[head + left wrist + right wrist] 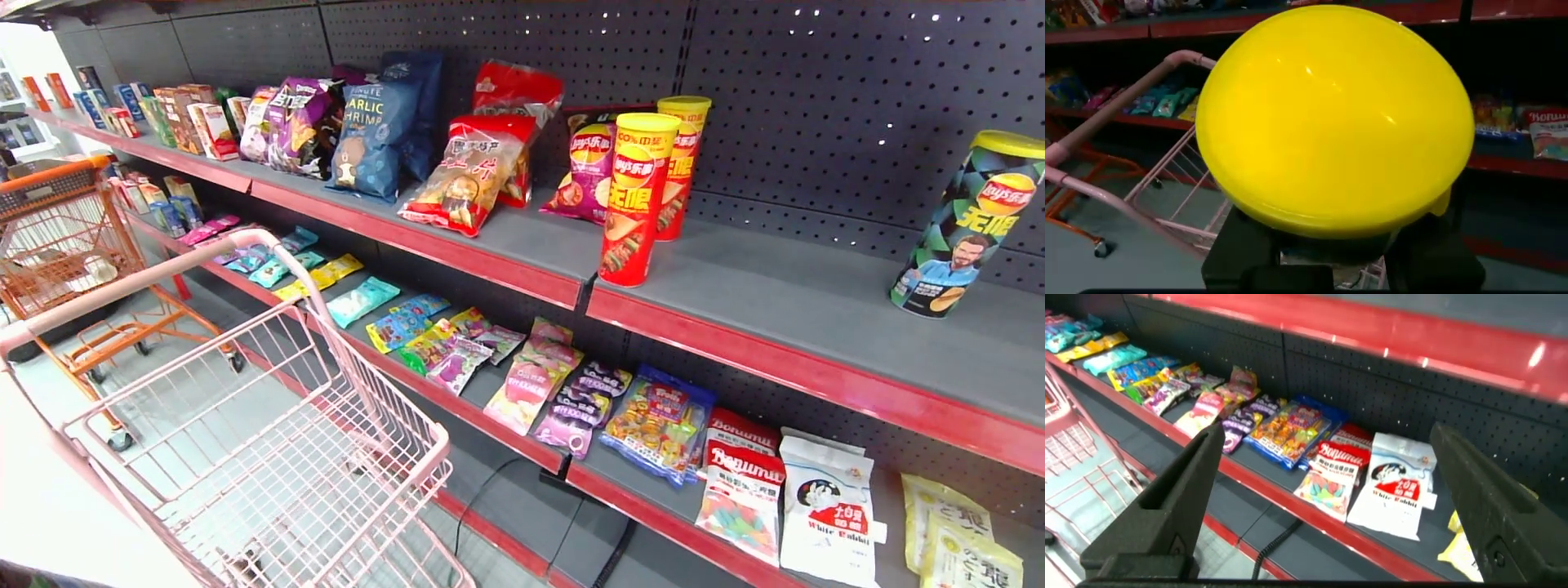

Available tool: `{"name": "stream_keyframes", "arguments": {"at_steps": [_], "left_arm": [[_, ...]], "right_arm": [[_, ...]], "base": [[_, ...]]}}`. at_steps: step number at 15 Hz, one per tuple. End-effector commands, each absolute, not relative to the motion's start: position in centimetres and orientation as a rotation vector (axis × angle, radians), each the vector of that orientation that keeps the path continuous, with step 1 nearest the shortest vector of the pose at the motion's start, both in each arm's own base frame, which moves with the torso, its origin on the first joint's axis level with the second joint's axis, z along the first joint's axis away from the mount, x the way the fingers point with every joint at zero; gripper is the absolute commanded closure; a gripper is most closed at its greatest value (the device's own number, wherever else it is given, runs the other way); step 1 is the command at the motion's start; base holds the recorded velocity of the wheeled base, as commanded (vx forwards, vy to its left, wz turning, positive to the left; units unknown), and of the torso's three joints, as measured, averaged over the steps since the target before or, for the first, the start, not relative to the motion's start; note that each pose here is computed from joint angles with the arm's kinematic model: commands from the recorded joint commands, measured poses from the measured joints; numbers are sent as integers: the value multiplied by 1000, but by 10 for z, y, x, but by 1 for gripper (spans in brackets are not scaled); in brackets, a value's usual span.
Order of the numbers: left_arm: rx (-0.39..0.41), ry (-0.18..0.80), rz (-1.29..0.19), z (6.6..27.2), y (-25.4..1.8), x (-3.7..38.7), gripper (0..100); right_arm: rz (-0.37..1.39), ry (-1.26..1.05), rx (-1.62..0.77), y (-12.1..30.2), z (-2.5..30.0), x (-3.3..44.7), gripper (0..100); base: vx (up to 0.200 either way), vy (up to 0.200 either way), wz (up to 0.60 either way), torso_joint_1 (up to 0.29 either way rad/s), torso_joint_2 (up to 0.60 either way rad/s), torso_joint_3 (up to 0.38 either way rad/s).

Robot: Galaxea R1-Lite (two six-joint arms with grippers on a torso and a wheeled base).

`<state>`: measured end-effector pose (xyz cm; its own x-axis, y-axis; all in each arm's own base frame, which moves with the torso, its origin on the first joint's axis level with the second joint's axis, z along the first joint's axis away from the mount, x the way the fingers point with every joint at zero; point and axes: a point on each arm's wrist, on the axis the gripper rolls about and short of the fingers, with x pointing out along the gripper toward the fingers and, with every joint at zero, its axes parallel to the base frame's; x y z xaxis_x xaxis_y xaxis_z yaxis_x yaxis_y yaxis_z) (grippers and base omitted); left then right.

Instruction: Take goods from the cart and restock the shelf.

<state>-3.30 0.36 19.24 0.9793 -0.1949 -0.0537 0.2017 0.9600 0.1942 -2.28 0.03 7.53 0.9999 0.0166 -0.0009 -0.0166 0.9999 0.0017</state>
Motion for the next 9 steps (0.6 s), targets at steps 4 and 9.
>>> {"name": "stream_keyframes", "arguments": {"at_steps": [4, 9], "left_arm": [[202, 37, -190, 192, 4, -33, 100], [201, 26, -188, 190, 4, -35, 100]], "right_arm": [[18, 2, 2, 0, 75, -23, 0], [17, 2, 2, 0, 75, -23, 0]], "base": [[0, 0, 0, 235, -576, -344], [0, 0, -360, 134, -314, -182]]}}
